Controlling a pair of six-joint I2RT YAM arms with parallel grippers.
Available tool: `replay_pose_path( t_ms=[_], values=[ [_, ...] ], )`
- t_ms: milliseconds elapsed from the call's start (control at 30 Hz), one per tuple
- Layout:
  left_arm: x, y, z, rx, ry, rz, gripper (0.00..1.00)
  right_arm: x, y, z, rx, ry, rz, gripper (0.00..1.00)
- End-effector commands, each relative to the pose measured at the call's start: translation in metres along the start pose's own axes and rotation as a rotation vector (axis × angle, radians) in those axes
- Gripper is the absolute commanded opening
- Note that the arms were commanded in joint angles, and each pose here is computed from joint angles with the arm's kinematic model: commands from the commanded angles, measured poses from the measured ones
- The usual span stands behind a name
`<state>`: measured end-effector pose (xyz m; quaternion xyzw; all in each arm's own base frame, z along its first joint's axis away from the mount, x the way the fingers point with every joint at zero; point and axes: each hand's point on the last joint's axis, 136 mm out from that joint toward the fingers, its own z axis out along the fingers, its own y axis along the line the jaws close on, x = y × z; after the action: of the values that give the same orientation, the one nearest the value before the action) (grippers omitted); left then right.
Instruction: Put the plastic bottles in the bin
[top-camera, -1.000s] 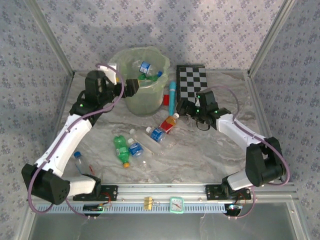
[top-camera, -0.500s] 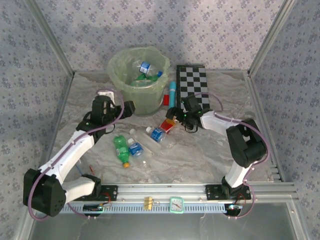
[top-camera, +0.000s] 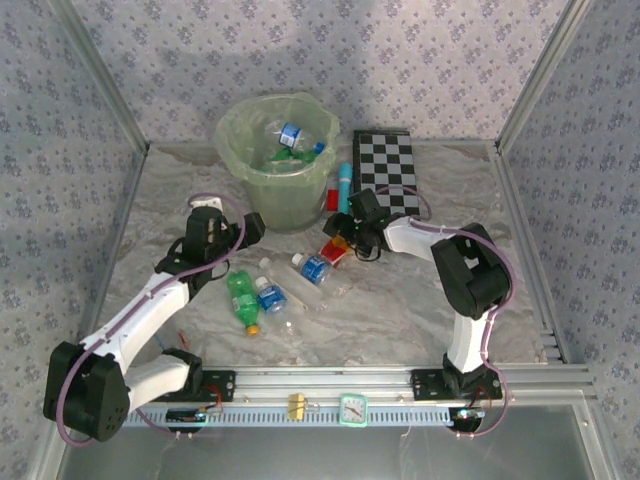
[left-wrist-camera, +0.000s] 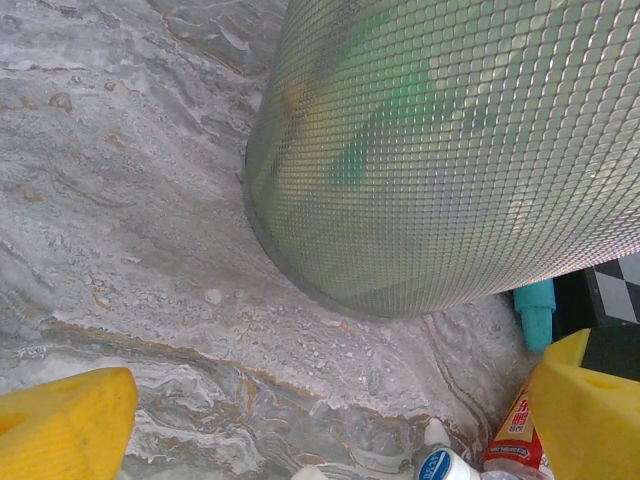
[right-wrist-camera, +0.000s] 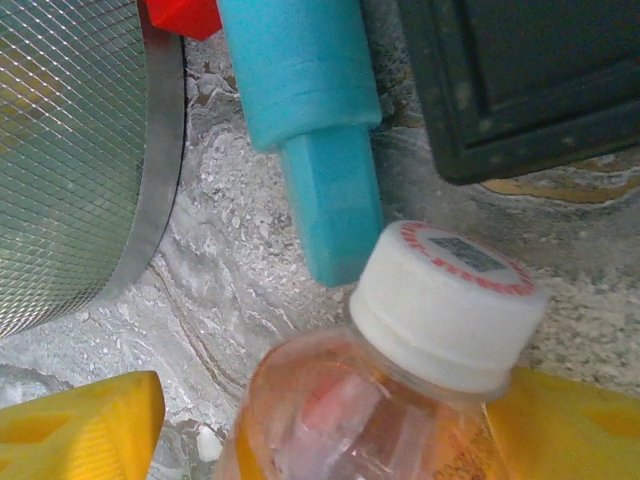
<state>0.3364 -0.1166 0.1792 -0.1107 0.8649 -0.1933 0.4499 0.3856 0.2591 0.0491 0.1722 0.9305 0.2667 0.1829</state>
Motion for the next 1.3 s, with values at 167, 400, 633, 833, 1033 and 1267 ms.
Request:
replay_pose_path(
  t_ms=[167,400,633,833,1033,1267],
  values=[
    [-0.01,-0.003,-0.01,0.04,-0.072,-0.017,1.0,0.002,-0.012,0.017,0.069,0.004,0.044,0.78],
    [-0.012,-0.005,-0.013,0.052,-0.084,-0.017,1.0,0.001,-0.009,0.02,0.027,0.0,0.049,0.62],
    [-0.011,-0.028,-0.014,0.173,-0.059,0.011,1.0,-0.013,0.014,0.002,-0.111,-0.047,0.038,0.42],
    [-0.01,-0.056,-0.014,0.314,-0.026,0.033,1.0,-0.03,0.039,-0.032,-0.205,-0.109,-0.015,0.37],
    [-0.007,-0.093,-0.017,0.487,0.027,0.067,1.0,-0.045,0.056,-0.07,-0.267,-0.183,-0.081,0.36],
    [0.022,-0.143,-0.021,0.644,0.152,0.152,1.0,-0.046,0.071,-0.112,-0.325,-0.231,-0.198,0.36]
  ],
)
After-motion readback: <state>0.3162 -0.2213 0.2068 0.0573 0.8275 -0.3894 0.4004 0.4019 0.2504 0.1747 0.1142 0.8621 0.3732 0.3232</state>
